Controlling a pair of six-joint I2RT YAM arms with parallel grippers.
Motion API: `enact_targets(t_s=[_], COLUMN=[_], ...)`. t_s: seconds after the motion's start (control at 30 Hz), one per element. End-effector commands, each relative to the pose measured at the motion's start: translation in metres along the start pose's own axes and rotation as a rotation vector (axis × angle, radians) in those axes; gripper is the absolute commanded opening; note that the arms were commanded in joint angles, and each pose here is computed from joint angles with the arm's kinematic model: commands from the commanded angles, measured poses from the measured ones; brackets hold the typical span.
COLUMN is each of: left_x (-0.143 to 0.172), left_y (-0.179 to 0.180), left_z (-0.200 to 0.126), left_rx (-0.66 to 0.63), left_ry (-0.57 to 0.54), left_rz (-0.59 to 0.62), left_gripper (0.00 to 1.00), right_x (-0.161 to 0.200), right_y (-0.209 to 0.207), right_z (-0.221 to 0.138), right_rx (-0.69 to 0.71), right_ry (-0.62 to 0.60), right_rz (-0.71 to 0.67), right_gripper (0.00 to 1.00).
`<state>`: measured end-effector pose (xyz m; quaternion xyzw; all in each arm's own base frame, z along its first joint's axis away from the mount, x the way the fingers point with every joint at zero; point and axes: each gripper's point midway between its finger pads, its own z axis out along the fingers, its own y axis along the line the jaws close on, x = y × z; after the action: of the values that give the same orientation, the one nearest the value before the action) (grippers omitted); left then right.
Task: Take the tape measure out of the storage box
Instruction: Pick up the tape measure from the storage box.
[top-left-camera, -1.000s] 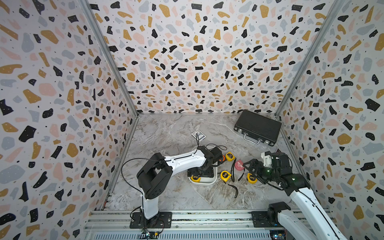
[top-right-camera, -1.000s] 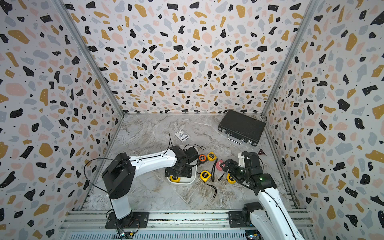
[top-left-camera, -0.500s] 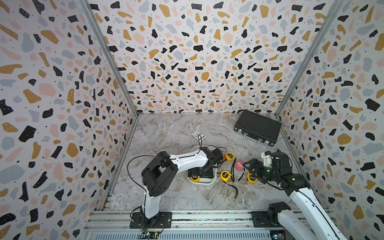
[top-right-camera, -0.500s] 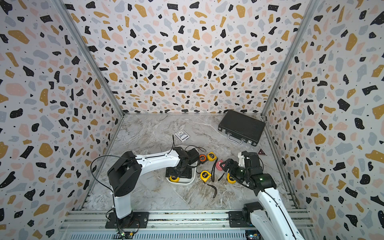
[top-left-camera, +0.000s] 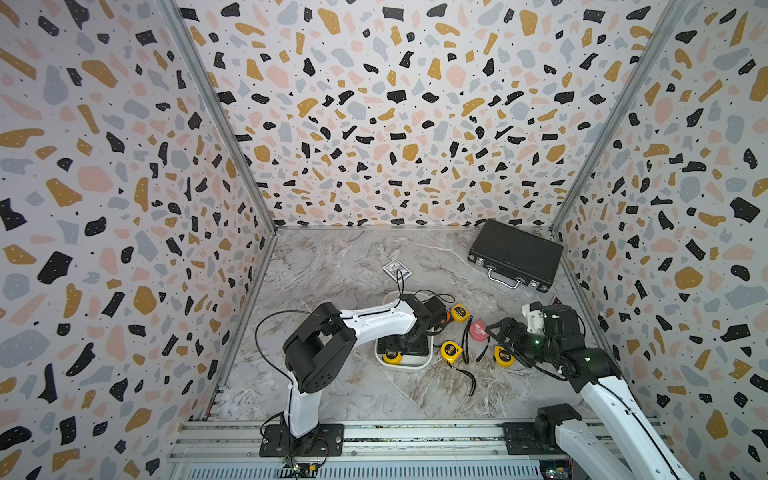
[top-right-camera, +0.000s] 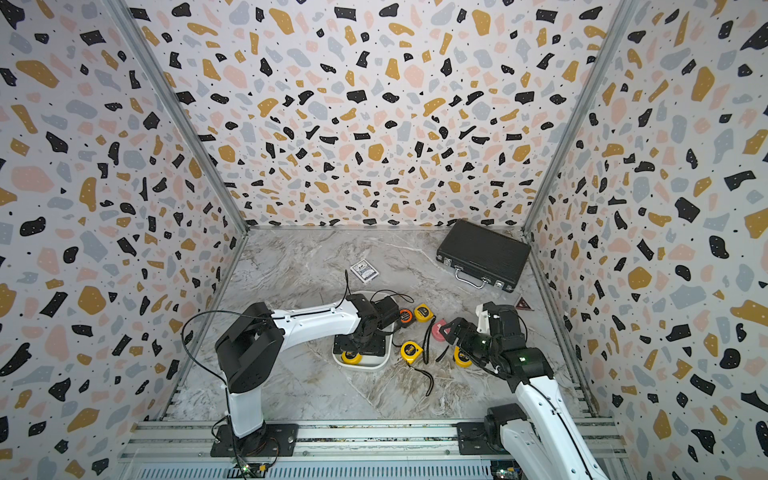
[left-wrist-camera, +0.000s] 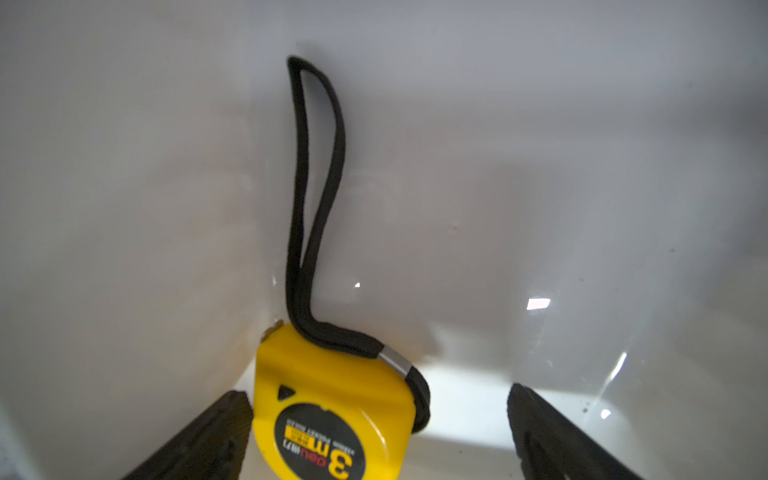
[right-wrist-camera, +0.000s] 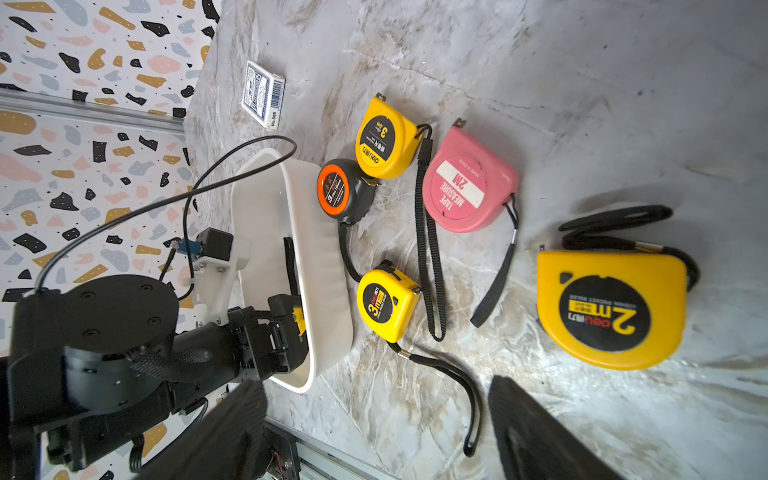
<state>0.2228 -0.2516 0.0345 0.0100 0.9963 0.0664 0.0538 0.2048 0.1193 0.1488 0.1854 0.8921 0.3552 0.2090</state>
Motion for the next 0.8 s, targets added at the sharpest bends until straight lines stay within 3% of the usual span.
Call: enact_targets(t_s=[0.0,0.77], left_x=[0.002,0.026], left_y=[0.007,0.0], left_z=[-0.012,0.015], left_rx=[0.0,0.016], left_ry=[-0.022,0.107], left_rz=[0.002,0.057], left_gripper=[1.0,0.94], right_x=[-0.002,-0.002], right_y=[0.015,0.018], right_z=[-0.01,-0.011], right_rx=[-0.035,-0.04], right_ry=[-0.009,0.002], right_rz=[-0.026,-0.014], right_gripper=[0.89,0.9])
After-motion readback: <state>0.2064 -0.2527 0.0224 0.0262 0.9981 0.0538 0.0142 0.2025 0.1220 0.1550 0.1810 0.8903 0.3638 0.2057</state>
